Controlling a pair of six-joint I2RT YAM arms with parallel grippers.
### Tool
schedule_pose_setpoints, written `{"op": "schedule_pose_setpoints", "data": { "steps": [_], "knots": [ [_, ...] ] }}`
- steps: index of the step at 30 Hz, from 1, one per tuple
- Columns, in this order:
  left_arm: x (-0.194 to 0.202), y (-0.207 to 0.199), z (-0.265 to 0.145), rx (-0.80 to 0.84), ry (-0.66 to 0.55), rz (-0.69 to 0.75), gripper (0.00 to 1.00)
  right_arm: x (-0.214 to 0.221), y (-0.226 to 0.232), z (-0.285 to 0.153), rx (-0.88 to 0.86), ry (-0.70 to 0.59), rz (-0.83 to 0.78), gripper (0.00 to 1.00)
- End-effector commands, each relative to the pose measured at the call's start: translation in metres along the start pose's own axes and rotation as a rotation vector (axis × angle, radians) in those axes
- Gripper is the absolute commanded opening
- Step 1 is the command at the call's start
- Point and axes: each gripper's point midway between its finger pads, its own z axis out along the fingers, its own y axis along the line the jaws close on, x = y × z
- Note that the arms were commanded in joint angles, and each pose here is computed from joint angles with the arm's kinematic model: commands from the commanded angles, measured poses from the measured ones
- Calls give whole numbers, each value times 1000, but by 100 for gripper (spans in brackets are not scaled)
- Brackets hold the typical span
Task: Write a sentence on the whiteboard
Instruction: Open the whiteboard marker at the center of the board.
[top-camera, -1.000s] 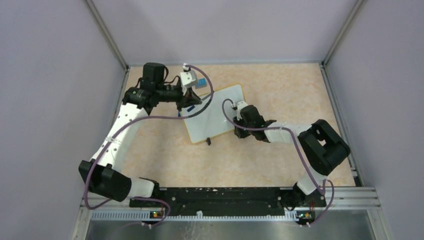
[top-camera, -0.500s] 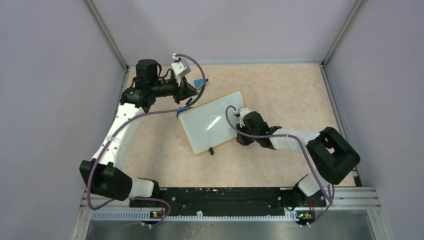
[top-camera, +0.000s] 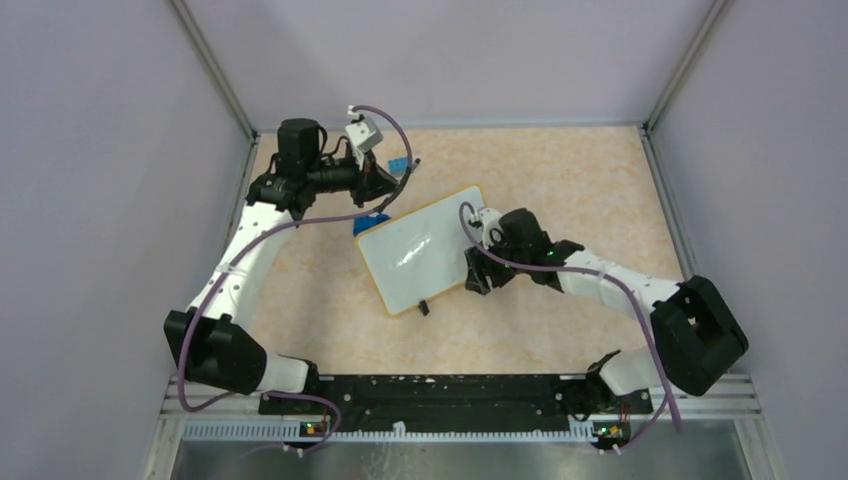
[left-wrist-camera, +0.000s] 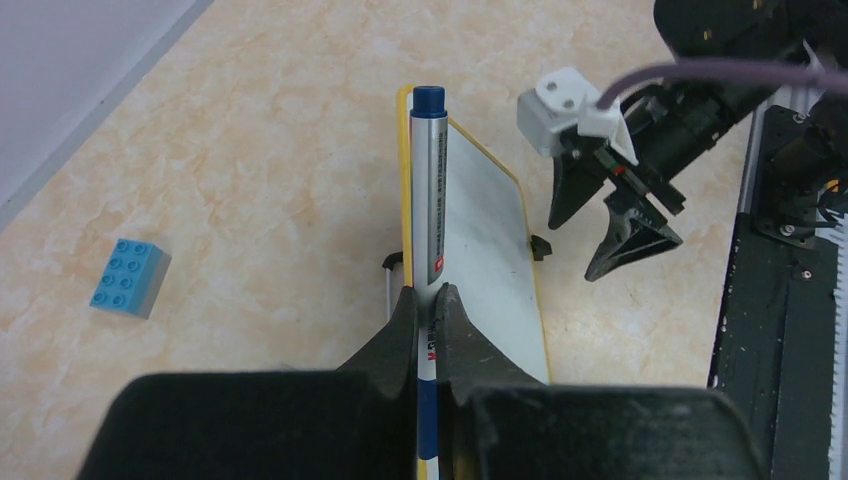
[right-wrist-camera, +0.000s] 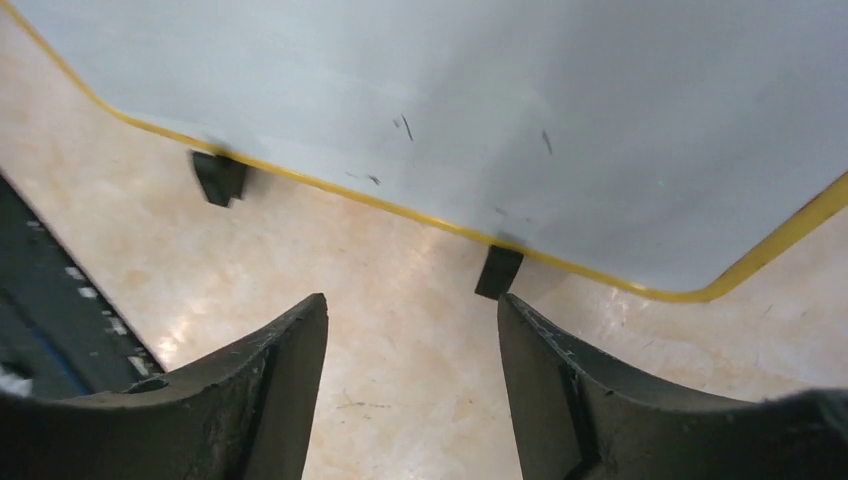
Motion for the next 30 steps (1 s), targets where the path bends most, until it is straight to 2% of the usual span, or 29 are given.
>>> {"op": "schedule_pose_setpoints", "data": {
  "steps": [1, 3, 5, 9, 11, 16, 19, 22, 25, 30],
  "knots": [
    [-7, -14, 0, 75, -31, 38, 0, -65, 28, -53, -238, -105, -76, 64],
    [-5, -22, 0, 106, -26, 67, 0, -89, 31, -80, -326, -175, -70, 76],
    [1, -38, 6, 154, -6, 115, 0, -110, 32, -107, -380, -250, -73, 83],
    [18, -77, 25, 233, 80, 217, 0, -143, 41, -141, -412, -327, -70, 85],
    [25, -92, 34, 262, 126, 265, 0, -154, 56, -159, -482, -349, -87, 85],
    [28, -102, 43, 265, 168, 301, 0, -147, 87, -185, -658, -338, -104, 85],
    [30, -108, 46, 277, 177, 306, 0, -144, 90, -188, -667, -336, -94, 82],
    [34, -118, 50, 304, 187, 311, 0, -149, 89, -186, -658, -349, -52, 74],
    [34, -125, 53, 326, 186, 316, 0, -152, 83, -174, -602, -330, 13, 59],
    [27, -128, 61, 321, 175, 322, 0, -150, 80, -157, -545, -296, 52, 50]
  ]
}}
